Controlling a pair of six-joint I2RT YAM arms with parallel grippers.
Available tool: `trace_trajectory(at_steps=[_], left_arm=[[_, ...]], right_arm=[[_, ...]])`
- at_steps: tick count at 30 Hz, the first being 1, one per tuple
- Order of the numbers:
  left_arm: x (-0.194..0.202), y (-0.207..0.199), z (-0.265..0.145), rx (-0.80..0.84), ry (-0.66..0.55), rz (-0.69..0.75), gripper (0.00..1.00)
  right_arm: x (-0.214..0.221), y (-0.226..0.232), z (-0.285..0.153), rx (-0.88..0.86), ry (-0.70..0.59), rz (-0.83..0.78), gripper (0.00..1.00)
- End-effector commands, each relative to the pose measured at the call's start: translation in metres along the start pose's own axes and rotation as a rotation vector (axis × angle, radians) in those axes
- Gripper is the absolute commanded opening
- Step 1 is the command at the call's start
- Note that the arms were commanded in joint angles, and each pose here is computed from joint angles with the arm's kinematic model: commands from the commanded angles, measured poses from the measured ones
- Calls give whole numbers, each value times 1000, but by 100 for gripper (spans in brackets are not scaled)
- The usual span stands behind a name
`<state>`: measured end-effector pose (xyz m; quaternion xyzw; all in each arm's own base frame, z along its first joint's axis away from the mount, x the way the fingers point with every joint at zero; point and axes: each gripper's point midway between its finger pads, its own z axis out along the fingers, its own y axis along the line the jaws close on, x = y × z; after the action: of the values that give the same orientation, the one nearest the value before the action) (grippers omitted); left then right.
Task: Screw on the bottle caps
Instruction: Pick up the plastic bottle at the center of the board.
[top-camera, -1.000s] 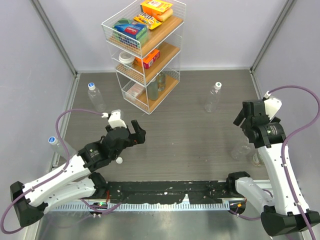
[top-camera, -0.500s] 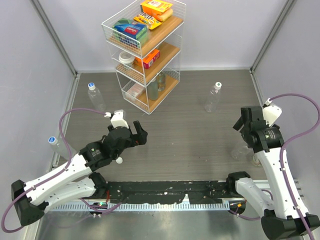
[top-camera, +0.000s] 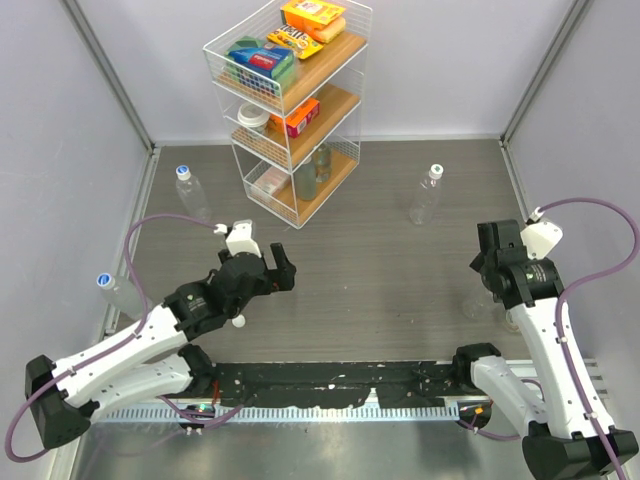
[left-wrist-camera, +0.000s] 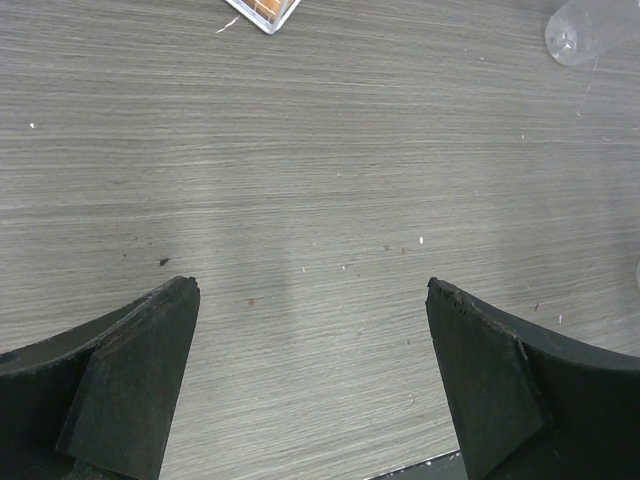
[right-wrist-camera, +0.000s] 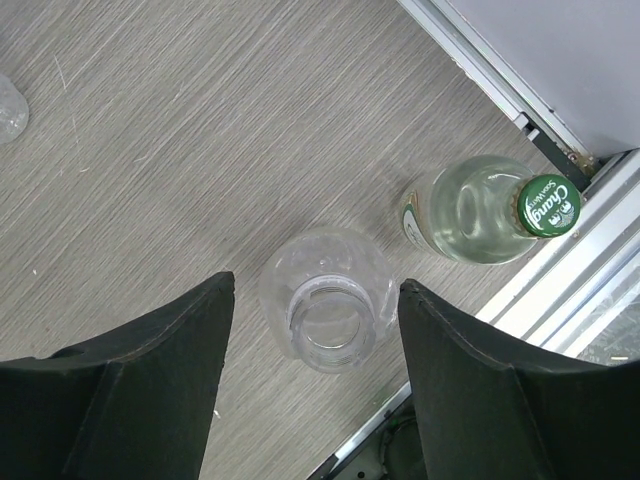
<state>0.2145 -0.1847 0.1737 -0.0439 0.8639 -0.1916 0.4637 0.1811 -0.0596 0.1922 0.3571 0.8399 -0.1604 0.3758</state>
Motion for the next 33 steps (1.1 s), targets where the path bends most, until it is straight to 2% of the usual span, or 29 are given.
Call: trace_trajectory(at_steps=[1,6,8,9,15,17,20,24,25,30,33], left_arm=[[-11,-8,-2,27,-29,-3,100],[-10,-3,-4,14,-30,-5,100],[-10,-3,-5,15,-32,-6,100],[-9,-3,-5,23,-27,-4,100],[-10,-10,-12,96,-39,14,100],[-7,-17,-14,160,-45,25,100],[-5,-48,-21,385,-87,66,100],[-1,-87,-43,677,-132,135,100],[5,-99,-52,762,-109,167,100],[9,-130,-62,916,-59,305,100],[15,-154,-61,1014,-6,347,100]], right_arm=[[-6,-2,4,30,-36,43,69],[-5,-2,5,40,-32,42,60],[-5,-2,5,37,-34,43,52],[-5,-3,5,38,-35,46,43],[-8,-1,0,12,-40,40,23],[-9,4,-2,-22,-33,28,17],[-10,18,-8,-114,-15,-16,13],[-9,59,-22,-365,13,-150,8],[-7,76,-30,-468,33,-164,7],[11,136,-83,-926,143,-345,7],[13,157,-110,-1110,181,-366,5]])
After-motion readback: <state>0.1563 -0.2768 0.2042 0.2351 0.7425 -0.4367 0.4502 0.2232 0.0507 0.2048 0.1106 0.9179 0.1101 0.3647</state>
